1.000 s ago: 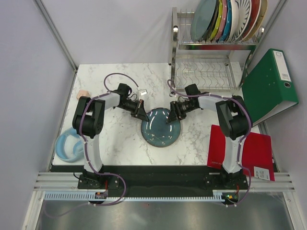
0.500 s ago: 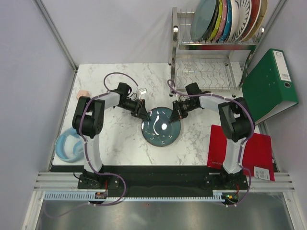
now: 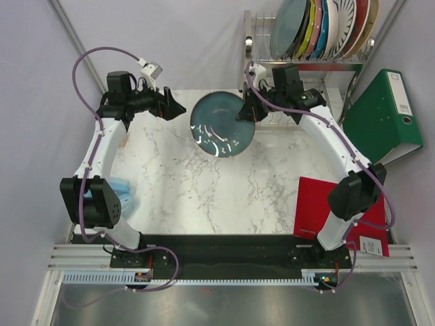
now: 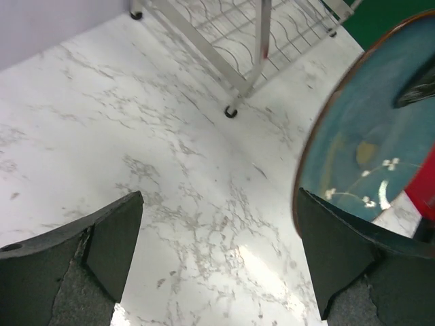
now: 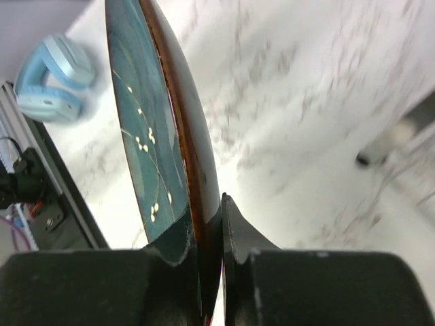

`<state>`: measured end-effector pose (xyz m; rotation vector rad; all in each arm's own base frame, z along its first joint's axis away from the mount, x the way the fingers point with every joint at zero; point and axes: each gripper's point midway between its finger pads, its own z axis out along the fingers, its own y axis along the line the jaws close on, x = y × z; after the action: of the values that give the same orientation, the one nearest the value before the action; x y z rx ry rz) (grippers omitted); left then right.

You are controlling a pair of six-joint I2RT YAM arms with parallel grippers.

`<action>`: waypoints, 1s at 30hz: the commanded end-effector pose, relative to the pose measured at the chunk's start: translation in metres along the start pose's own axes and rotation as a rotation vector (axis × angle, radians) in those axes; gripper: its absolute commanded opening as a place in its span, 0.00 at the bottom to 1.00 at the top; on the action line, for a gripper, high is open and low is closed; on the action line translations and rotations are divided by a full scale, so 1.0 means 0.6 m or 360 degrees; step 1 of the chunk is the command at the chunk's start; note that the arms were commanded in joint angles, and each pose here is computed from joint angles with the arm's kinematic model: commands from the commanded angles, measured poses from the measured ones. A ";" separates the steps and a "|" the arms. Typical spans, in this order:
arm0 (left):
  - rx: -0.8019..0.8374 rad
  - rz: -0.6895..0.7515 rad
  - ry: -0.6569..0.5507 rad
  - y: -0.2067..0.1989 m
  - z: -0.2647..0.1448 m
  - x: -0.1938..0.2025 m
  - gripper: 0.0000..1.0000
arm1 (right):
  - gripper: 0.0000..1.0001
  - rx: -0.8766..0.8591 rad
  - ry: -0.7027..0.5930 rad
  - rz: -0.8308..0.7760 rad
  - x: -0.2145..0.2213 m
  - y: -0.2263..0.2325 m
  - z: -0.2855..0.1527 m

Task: Load the plates into the dish rack
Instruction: Pick up the plate at the center of the board, then insert the plate into the dish rack.

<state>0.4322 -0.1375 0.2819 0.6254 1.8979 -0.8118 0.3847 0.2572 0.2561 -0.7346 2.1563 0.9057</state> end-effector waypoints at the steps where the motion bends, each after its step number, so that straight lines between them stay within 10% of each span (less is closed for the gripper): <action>1: -0.0260 -0.0147 0.0018 0.061 0.027 0.039 1.00 | 0.00 -0.0077 -0.0566 -0.0409 -0.203 0.159 -0.111; 15: -0.0286 -0.0516 -0.0044 0.064 0.053 0.065 1.00 | 0.00 0.0961 -0.2243 -0.0454 -0.523 0.163 -0.389; 30: -0.0456 -0.0504 -0.0020 0.047 0.056 0.084 1.00 | 0.00 0.1725 -0.2168 -0.0454 -0.525 0.090 -0.460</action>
<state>0.4420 -0.1464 0.1894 0.1884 2.1375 -0.8643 0.4866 0.2035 0.5855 -0.0240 1.1399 -0.0698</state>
